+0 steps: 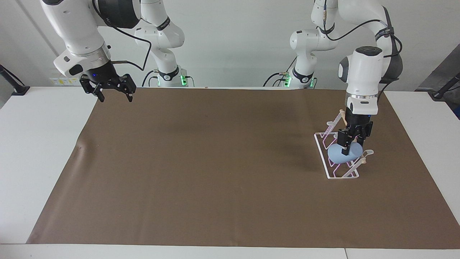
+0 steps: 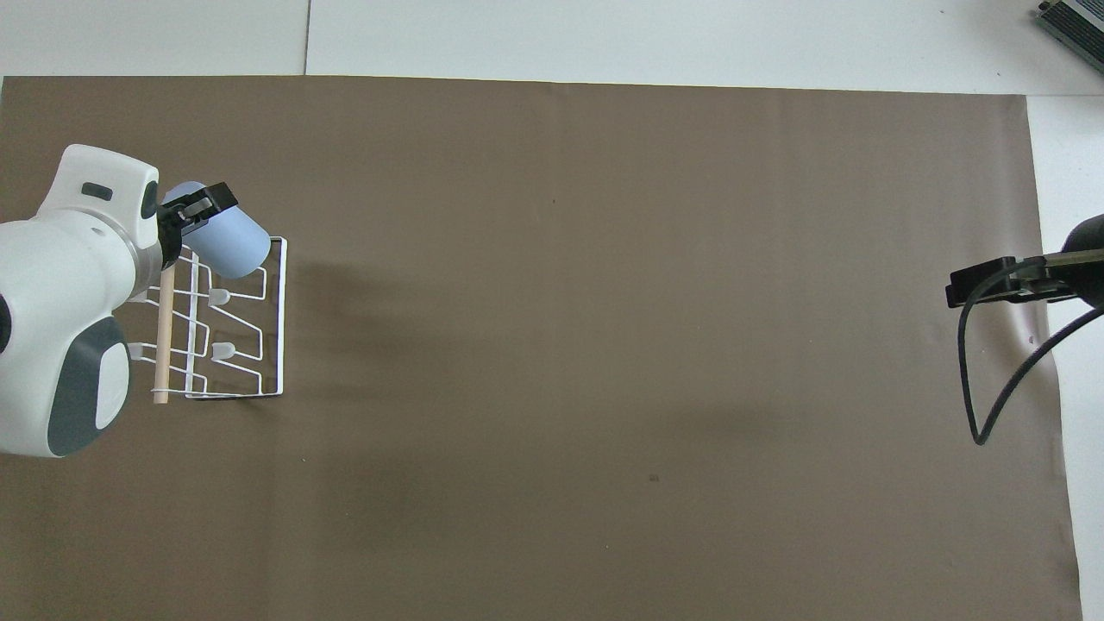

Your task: Hang cup on cup holder

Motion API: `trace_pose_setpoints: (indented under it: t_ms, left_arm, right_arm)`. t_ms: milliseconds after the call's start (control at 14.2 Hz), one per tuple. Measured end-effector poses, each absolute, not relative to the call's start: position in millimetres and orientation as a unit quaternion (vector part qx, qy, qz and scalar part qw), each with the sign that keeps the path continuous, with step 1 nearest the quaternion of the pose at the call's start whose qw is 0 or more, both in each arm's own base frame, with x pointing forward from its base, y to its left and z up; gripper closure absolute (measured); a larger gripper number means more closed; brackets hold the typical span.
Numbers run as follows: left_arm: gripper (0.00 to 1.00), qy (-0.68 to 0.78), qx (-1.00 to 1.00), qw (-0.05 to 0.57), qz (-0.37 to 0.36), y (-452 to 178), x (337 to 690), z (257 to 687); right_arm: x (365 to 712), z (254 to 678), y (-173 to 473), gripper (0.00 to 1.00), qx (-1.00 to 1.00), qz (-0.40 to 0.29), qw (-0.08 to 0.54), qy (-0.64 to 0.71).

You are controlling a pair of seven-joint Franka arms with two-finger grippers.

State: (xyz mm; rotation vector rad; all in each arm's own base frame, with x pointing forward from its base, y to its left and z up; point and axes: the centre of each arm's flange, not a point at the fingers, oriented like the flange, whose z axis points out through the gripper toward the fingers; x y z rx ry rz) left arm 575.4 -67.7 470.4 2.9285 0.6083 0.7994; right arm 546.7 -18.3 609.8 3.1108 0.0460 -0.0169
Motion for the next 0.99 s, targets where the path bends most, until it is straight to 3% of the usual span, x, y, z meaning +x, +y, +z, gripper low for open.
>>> trace_pose_setpoints:
  t_ms: [71,353,706,989]
  left_arm:
    - [0.01,0.195,0.945,0.023,0.260,-67.7,575.8,471.8]
    - [0.00,0.187,0.946,0.016,0.263,-67.6,580.4,493.5]
    - [0.00,0.140,0.966,-0.031,0.213,-73.0,579.7,551.2]
    - [0.00,0.067,0.985,-0.018,0.157,-76.1,573.8,576.1]
  right_arm:
    - [546.7,609.8,-18.3,0.00,1.000,-0.005,0.015,0.015]
    - [546.7,609.7,-18.3,0.00,1.000,-0.005,0.015,0.015]
    - [545.4,612.0,-21.1,0.00,1.000,-0.003,0.015,0.012]
    - [543.5,614.5,-22.6,0.00,1.000,-0.001,0.015,0.010]
